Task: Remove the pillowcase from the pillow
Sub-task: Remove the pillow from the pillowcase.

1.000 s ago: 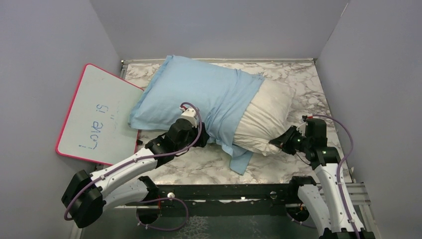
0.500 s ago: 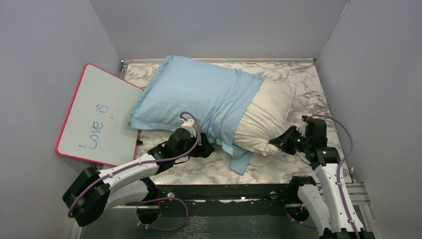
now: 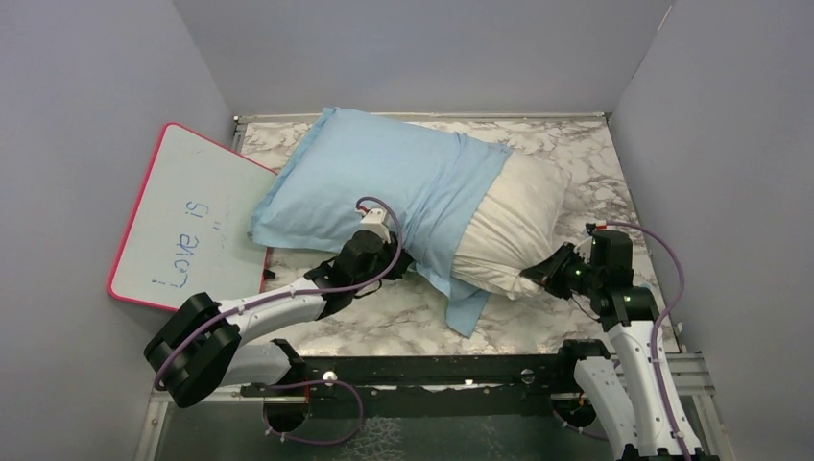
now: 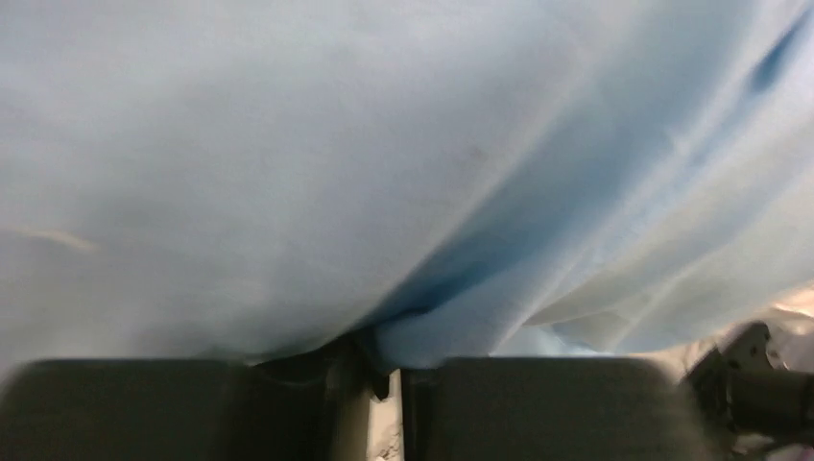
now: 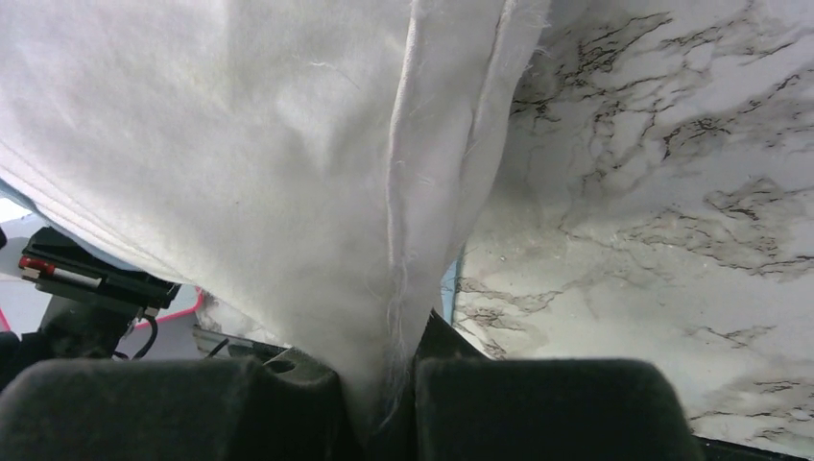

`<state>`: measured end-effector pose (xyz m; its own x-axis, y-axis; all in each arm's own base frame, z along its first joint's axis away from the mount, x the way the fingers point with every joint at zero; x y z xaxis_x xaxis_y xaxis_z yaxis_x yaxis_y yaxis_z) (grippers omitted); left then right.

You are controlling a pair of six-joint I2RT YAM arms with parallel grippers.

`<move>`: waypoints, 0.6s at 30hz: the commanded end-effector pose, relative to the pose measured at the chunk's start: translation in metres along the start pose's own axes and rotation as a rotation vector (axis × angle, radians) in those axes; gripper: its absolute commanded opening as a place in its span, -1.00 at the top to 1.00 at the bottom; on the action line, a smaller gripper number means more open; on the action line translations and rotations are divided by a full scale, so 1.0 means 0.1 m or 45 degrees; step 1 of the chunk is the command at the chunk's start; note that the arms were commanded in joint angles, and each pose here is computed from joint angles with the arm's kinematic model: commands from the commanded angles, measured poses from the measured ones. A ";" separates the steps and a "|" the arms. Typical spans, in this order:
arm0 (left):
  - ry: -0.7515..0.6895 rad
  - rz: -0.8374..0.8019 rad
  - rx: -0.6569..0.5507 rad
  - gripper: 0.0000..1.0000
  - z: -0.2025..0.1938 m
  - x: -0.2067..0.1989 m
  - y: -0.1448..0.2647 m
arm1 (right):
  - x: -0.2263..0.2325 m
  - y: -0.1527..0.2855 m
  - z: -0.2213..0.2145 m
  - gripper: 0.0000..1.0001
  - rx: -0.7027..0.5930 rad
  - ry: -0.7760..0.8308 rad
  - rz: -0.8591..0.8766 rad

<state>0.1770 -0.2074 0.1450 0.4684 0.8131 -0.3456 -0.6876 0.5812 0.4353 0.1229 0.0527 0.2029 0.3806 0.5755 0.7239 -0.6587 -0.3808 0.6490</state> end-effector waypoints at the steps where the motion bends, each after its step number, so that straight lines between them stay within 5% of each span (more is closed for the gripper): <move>1: -0.044 0.369 -0.017 1.00 0.09 0.21 0.00 | 0.03 0.09 0.11 0.98 -0.155 0.012 -0.081; 11: -0.078 0.963 -0.041 1.00 0.07 0.74 0.48 | 0.06 0.13 0.19 0.99 -0.272 -0.051 -0.156; 15: -0.005 0.929 -0.091 1.00 0.08 0.83 0.61 | 0.07 0.14 0.20 0.98 -0.299 -0.065 -0.148; 18: -0.005 0.649 -0.107 1.00 0.06 0.69 0.57 | 0.08 0.14 0.19 0.94 -0.276 -0.034 -0.123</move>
<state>0.1769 -0.1514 0.1689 0.1535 0.9627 -0.2229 -0.8550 0.2425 0.4585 0.1225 0.0546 0.2162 0.4188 0.5418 0.7287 -0.6686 -0.3591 0.6512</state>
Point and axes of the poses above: each gripper's point midway between its finger pads, its own y axis back along the fingers, its own x axis along the line the jaws close on, z = x × y, the point moved 10 cm from there along y, back along the fingers, and after that the axes turned 11 degrees about -y, right-handed, at the moved point
